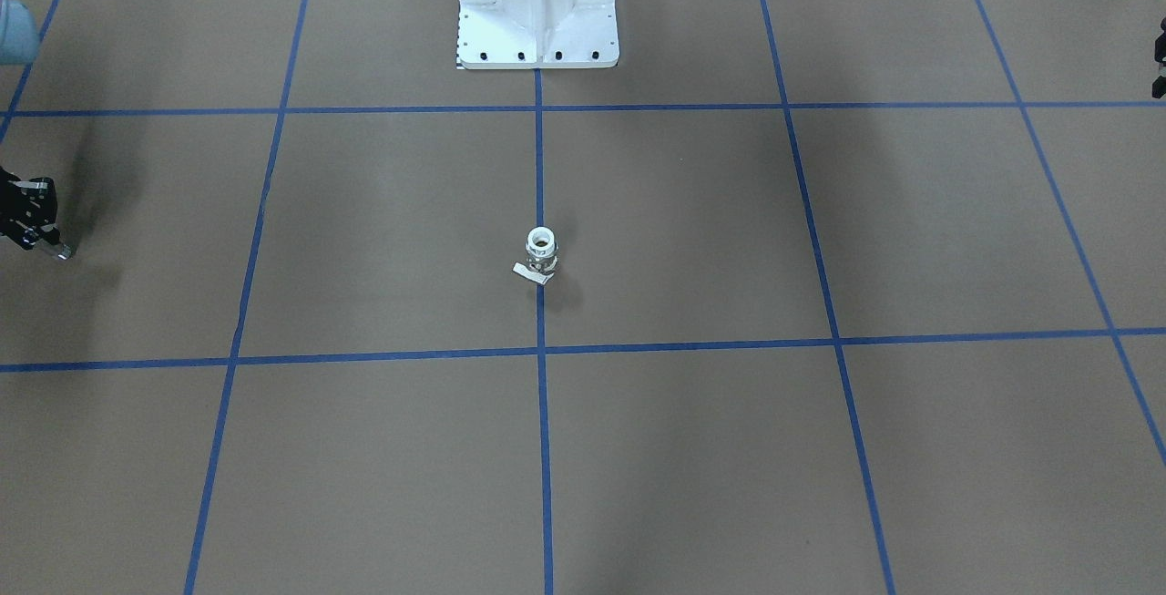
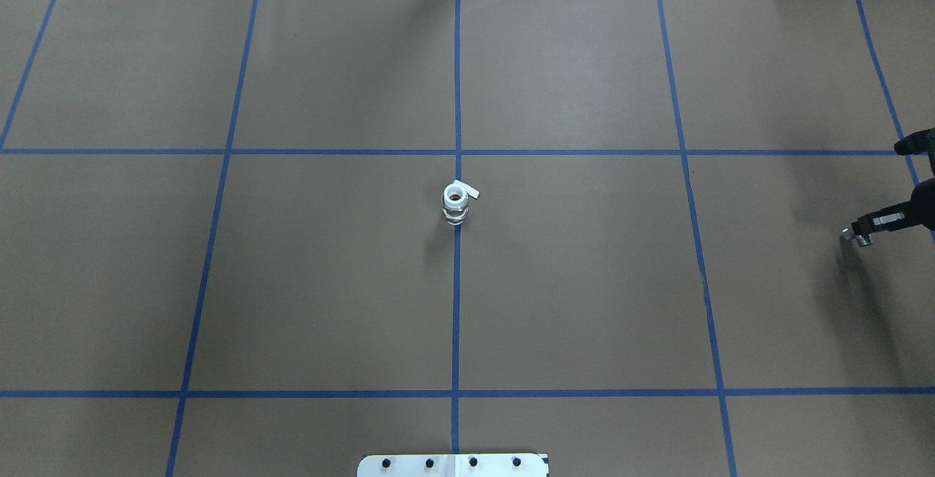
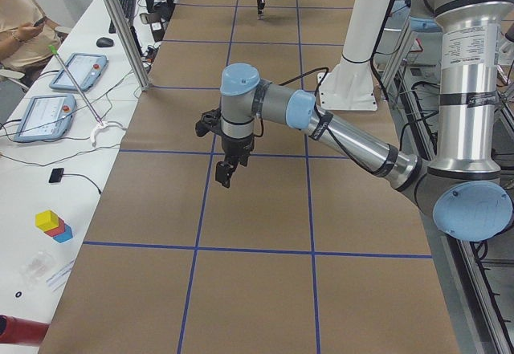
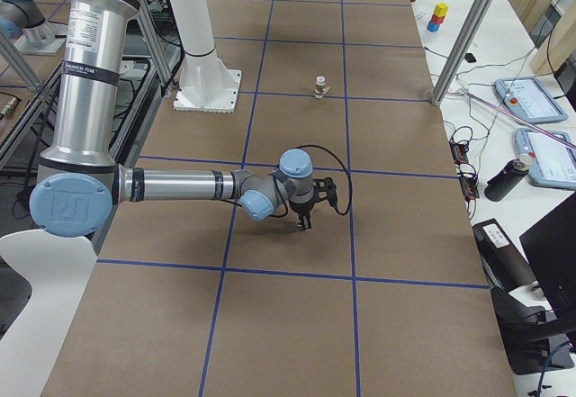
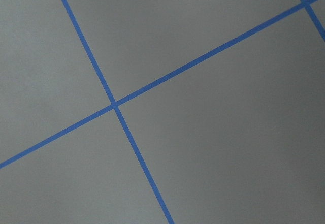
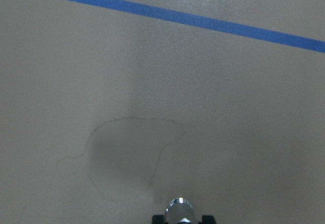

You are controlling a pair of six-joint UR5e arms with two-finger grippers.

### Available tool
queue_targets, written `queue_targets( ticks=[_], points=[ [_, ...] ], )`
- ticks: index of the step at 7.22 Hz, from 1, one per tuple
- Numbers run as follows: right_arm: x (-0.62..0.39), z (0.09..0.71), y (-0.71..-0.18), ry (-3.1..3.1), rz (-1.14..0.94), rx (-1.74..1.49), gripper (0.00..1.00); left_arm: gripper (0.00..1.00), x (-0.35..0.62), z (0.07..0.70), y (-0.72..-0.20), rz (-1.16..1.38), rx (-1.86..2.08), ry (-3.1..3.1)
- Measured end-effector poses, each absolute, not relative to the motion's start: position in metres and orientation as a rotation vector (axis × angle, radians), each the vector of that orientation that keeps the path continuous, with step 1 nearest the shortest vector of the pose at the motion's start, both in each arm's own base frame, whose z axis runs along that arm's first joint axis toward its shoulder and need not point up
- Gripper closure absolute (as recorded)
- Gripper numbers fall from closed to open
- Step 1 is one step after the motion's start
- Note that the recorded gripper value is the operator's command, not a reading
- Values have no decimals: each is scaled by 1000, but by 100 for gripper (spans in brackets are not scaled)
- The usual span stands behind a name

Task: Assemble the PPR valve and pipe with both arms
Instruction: 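Carry the chrome fitting with the right gripper above the white valve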

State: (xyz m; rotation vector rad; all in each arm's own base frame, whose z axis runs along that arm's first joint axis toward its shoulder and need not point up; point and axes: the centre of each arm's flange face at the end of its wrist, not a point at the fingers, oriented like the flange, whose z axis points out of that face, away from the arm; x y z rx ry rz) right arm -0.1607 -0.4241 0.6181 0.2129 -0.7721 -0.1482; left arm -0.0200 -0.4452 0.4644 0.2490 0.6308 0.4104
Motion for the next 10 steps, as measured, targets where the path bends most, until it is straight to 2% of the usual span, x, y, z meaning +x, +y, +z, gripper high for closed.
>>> queue_targets(
  ticks=[4,7,10],
  points=[
    [-184,533,-462,-905,-49,232,100,0,-59,512,-432,321,205,705],
    [-220,380,-497,-970,79,150,100,0,-92,543,-409,247,223,782],
    [-332,224,-499,-959,192,79,100,0,-96,554,-398,229,207,793]
  ],
)
